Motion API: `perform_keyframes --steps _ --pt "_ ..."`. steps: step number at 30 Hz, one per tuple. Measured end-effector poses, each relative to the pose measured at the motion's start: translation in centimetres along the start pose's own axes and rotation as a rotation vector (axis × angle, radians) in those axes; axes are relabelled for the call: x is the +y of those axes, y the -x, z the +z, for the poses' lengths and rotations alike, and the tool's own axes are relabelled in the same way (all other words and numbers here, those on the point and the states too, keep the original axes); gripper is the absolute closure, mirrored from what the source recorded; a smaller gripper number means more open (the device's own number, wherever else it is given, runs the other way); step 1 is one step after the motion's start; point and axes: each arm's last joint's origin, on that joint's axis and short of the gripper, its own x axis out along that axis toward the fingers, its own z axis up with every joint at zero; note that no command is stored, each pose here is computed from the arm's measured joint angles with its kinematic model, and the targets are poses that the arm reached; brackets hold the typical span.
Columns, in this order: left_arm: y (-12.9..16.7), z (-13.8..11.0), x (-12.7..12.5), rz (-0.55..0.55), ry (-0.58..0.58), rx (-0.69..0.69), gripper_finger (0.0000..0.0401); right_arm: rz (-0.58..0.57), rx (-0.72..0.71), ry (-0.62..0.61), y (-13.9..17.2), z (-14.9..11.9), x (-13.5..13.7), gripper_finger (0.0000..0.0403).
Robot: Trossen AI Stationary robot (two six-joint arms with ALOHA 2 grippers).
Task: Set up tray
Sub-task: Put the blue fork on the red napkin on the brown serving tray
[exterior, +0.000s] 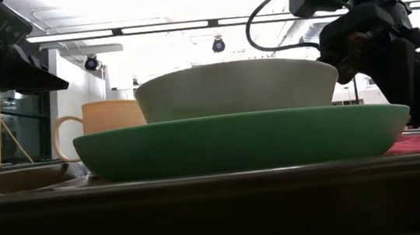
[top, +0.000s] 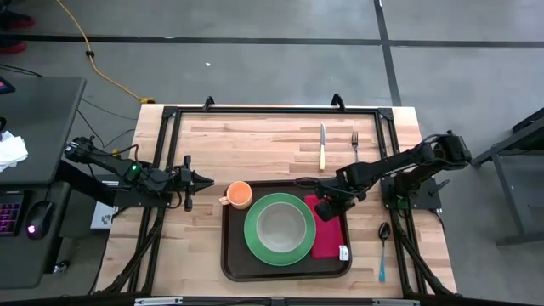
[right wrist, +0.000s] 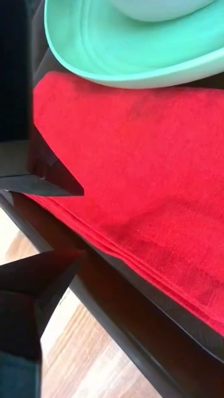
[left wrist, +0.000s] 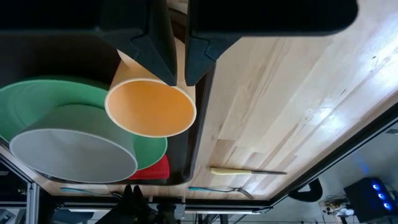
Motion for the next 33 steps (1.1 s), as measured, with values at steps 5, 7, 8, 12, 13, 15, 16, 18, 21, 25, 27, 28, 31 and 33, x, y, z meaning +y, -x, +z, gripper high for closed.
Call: perform_keyframes --steps 5,7,8,12,13,15,16,18,21,25,27,28,31,33 --pt "0.0 0.0 0.0 0.0 0.001 0.0 0.0339 0.003 0.008 -0.01 0.0 0.0 0.0 0.0278" --pt "0.0 0.0 0.0 0.0 0.001 0.0 0.0339 0.006 0.012 -0.011 0.0 0.0 0.0 0.0278" --pt "0.0 0.0 0.0 0.0 0.001 0.0 0.0339 0.009 0.016 -0.01 0.1 -0.1 0.0 0.0278" --pt "0.0 0.0 0.0 0.0 0.001 0.0 0.0339 0.031 0.035 -0.005 0.6 -0.3 0.0 0.0278" --pt "0.0 0.0 0.0 0.0 0.0 0.0 0.0339 0.035 0.036 -0.004 0.8 -0.4 -0.1 0.0278" --pt "0.0 0.0 0.0 0.0 0.0 0.0 0.0339 0.038 0.033 -0.007 1.3 -0.7 -0.3 0.0279" --pt "0.0 0.0 0.0 0.0 0.001 0.0 0.0339 0.036 0.028 -0.012 1.5 -0.8 -0.4 0.0279" --pt "0.0 0.0 0.0 0.0 0.001 0.0 0.0339 0.032 0.01 -0.033 2.1 -1.0 -0.7 0.0279" --pt "0.0 0.0 0.0 0.0 0.0 0.0 0.0339 0.021 -0.03 -0.064 2.9 -1.3 -1.1 0.0279" --pt "0.0 0.0 0.0 0.0 0.0 0.0 0.0339 0.01 -0.083 -0.106 3.7 -1.6 -1.6 0.0279" --pt "0.0 0.0 0.0 -0.001 0.0 0.0 0.0339 0.007 -0.109 -0.108 3.9 -1.6 -1.8 0.0279" --pt "0.0 0.0 0.0 -0.003 0.0 0.001 0.0339 0.008 -0.123 -0.114 4.0 -1.5 -1.8 0.0279" --pt "0.0 0.0 -0.1 -0.024 0.0 0.005 0.0339 0.007 -0.153 -0.158 4.2 -1.2 -2.0 0.0279" --pt "0.0 0.0 -0.1 -0.038 0.0 0.008 0.0339 0.006 -0.17 -0.176 4.4 -0.8 -2.2 0.0279"
